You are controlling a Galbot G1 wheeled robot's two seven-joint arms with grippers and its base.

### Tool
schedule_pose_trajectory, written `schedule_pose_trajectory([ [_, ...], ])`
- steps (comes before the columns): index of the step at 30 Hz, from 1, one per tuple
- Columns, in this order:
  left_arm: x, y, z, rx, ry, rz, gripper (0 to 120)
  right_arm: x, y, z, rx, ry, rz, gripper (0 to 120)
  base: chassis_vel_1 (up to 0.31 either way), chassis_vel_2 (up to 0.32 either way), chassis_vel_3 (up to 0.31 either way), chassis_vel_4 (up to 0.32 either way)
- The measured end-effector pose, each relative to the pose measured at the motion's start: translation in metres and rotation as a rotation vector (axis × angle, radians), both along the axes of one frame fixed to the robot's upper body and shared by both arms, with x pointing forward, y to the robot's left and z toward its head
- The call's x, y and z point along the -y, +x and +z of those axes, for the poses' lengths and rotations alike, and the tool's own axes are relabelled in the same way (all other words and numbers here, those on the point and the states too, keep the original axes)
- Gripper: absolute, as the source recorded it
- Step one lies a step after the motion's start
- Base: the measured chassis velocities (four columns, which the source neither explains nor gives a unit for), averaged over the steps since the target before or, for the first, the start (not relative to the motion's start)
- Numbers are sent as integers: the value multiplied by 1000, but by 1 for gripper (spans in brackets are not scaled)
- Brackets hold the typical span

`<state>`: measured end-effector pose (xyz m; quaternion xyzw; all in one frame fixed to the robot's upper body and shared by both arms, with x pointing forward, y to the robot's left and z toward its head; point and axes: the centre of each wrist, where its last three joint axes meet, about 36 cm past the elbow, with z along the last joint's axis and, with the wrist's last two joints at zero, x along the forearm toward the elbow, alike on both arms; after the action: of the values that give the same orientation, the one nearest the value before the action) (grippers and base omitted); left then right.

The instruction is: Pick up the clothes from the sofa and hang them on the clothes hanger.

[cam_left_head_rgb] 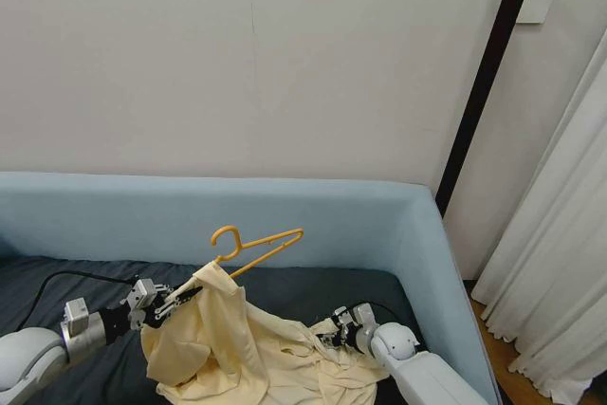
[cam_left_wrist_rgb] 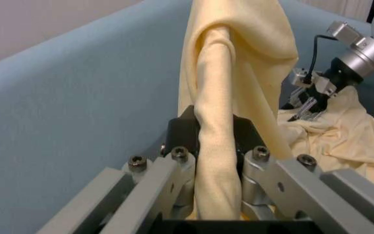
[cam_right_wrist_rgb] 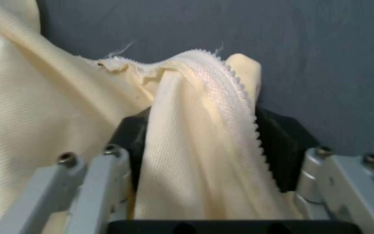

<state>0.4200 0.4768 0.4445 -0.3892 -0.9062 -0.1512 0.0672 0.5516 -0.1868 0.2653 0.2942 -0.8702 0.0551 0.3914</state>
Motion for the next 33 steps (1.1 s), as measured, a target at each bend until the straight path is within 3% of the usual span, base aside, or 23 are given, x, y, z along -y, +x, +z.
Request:
schedule_pose_trajectory([
  [2,0,0,0,0,0,0,7,0,0,1,4,0,2,49,0,0,0,0],
  [6,-1,-1,-3,-1,2,1,7,1,-6,10,29,-2,17,30,0,0,0,0],
  [15,-1,-3,-9,-5,7,-4,7,-2,-12,40,100,35,33,0,0,0,0,0],
  [19,-1,-3,-11,-5,6,-6,7,0,-13,47,116,40,30,5,0,0,0,0],
  [29,-3,-3,-16,-7,5,-8,7,4,-18,55,147,59,13,43,0,0,0,0],
  [33,-3,-3,-17,-6,3,-9,7,7,-19,57,157,68,5,32,0,0,0,0],
])
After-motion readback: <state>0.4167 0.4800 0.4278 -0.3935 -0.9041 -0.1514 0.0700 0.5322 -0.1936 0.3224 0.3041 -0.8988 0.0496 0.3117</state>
